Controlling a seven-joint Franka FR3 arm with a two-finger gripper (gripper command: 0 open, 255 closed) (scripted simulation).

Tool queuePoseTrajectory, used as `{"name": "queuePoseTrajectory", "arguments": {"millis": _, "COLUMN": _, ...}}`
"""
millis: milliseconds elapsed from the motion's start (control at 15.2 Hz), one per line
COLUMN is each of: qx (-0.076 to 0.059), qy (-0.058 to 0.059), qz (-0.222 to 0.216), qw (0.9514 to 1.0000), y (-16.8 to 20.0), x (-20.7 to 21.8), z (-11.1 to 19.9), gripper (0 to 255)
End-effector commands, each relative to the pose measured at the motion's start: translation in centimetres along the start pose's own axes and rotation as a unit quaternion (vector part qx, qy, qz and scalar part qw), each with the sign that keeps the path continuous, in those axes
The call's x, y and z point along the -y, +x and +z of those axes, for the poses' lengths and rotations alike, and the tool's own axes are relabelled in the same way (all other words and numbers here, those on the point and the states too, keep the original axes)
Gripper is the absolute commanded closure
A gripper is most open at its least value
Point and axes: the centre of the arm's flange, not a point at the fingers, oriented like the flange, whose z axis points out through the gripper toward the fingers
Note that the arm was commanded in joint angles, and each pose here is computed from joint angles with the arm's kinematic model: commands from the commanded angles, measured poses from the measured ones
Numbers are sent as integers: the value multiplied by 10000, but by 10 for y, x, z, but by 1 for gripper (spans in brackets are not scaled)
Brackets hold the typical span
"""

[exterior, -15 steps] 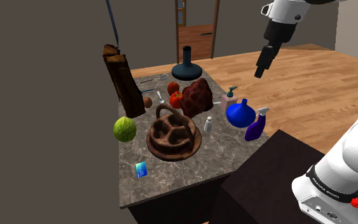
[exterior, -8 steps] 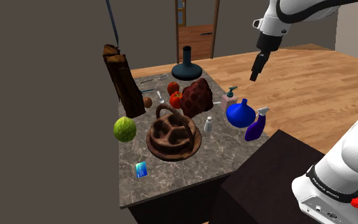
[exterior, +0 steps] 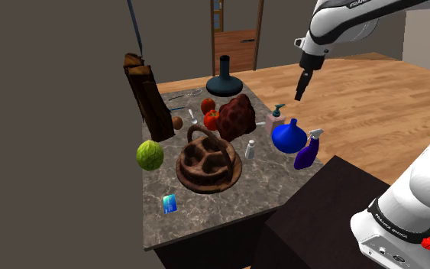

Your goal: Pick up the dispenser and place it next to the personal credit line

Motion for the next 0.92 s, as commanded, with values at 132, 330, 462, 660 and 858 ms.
{"name": "queuePoseTrajectory", "arguments": {"millis": 132, "qx": 37, "qy": 14, "qz": -219, "qw": 9998, "y": 14, "x": -41, "z": 30, "gripper": 0}}
{"name": "queuePoseTrajectory", "arguments": {"millis": 330, "qx": 63, "qy": 27, "qz": -376, "qw": 9993, "y": 27, "x": -72, "z": 53, "gripper": 0}}
{"name": "queuePoseTrajectory", "arguments": {"millis": 462, "qx": 81, "qy": 36, "qz": -481, "qw": 9988, "y": 35, "x": -93, "z": 68, "gripper": 0}}
{"name": "queuePoseTrajectory", "arguments": {"millis": 660, "qx": 108, "qy": 49, "qz": -638, "qw": 9979, "y": 49, "x": -123, "z": 90, "gripper": 0}}
{"name": "queuePoseTrajectory", "arguments": {"millis": 858, "qx": 134, "qy": 62, "qz": -795, "qw": 9967, "y": 64, "x": -152, "z": 113, "gripper": 0}}
